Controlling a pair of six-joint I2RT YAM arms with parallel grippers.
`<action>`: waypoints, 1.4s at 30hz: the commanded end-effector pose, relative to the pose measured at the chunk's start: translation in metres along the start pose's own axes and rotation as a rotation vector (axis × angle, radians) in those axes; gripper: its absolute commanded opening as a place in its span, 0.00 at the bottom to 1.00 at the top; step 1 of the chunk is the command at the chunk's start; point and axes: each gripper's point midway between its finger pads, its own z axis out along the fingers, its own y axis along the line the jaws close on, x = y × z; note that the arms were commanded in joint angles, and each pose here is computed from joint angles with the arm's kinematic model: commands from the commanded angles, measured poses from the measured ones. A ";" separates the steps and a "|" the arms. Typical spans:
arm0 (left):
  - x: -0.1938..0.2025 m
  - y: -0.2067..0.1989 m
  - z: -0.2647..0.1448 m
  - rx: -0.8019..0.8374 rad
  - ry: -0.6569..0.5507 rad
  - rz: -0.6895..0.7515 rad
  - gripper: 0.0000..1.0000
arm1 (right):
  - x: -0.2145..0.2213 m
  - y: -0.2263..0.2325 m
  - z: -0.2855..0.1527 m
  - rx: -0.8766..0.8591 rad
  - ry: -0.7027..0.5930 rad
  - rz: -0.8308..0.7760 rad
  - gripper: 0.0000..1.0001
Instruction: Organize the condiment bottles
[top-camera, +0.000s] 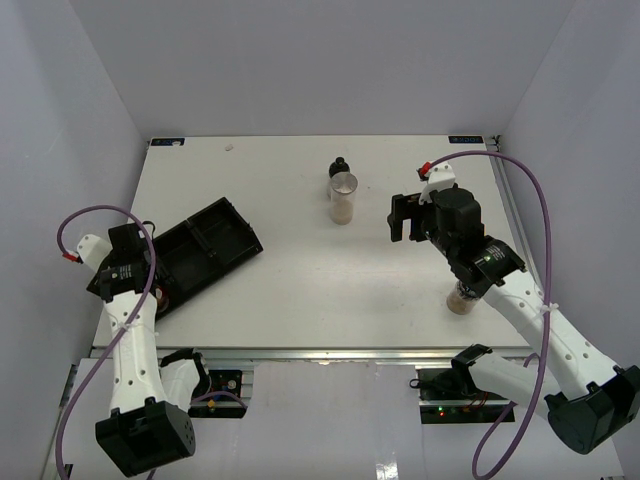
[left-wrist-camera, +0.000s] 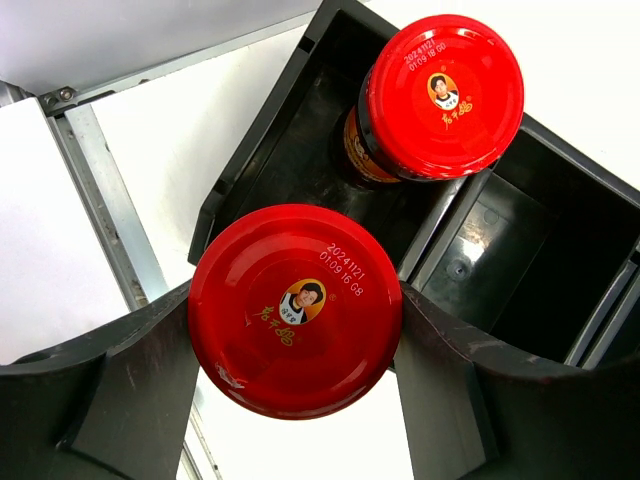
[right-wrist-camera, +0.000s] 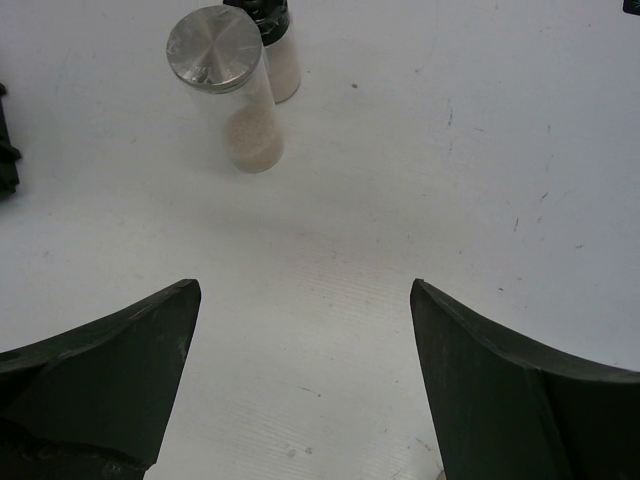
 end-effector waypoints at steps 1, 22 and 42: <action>-0.026 -0.010 -0.006 0.042 -0.099 -0.079 0.00 | -0.012 -0.006 -0.004 0.024 -0.047 -0.010 0.92; -0.022 -0.021 0.024 0.008 -0.119 -0.081 0.00 | -0.008 -0.011 0.000 0.053 -0.038 -0.025 0.92; -0.005 -0.026 0.036 0.016 -0.060 -0.019 0.72 | -0.009 -0.012 -0.004 0.054 -0.052 -0.024 0.92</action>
